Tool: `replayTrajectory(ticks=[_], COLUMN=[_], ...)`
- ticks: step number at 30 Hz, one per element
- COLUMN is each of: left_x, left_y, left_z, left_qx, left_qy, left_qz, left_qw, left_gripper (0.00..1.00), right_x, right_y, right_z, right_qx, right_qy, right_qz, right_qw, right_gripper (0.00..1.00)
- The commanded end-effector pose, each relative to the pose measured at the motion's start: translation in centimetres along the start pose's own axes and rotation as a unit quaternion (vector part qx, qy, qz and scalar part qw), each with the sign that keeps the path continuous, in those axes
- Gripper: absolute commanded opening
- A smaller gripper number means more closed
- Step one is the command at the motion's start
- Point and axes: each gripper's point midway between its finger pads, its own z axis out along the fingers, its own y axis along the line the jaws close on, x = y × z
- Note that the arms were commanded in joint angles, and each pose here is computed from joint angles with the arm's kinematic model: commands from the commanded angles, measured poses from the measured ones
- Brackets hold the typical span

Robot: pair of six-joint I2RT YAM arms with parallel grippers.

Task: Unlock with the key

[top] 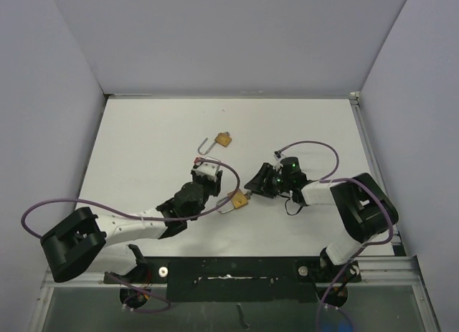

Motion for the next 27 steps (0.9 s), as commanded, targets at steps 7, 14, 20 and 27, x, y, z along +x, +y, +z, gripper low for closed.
replayTrajectory(ticks=[7,14,20,27], left_x=[1.3,3.1,4.4,5.3], left_y=[1.1,1.0,0.8,1.4], left_z=[-2.0,-2.8,-2.7,-3.2], left_qx=[-0.005,0.004,0.003,-0.013], left_qy=[0.033,0.060,0.079,0.096], left_qz=[-0.025,-0.034,-0.038,-0.053], left_qw=[0.999,0.998,0.996,0.994], left_gripper=[0.41,0.43,0.43,0.45], right_x=[-3.4,-4.5,-3.8,-2.9], right_y=[2.1,2.1,2.7,4.4], right_z=[-2.0,-3.6,-3.8,-4.4], right_qx=[-0.003,0.031,0.044,0.094], right_qy=[-0.058,-0.077,-0.058,-0.059], right_qz=[-0.075,-0.122,-0.163,-0.285], right_qw=[0.995,0.989,0.984,0.952], right_gripper=[0.55,0.56,0.52,0.61])
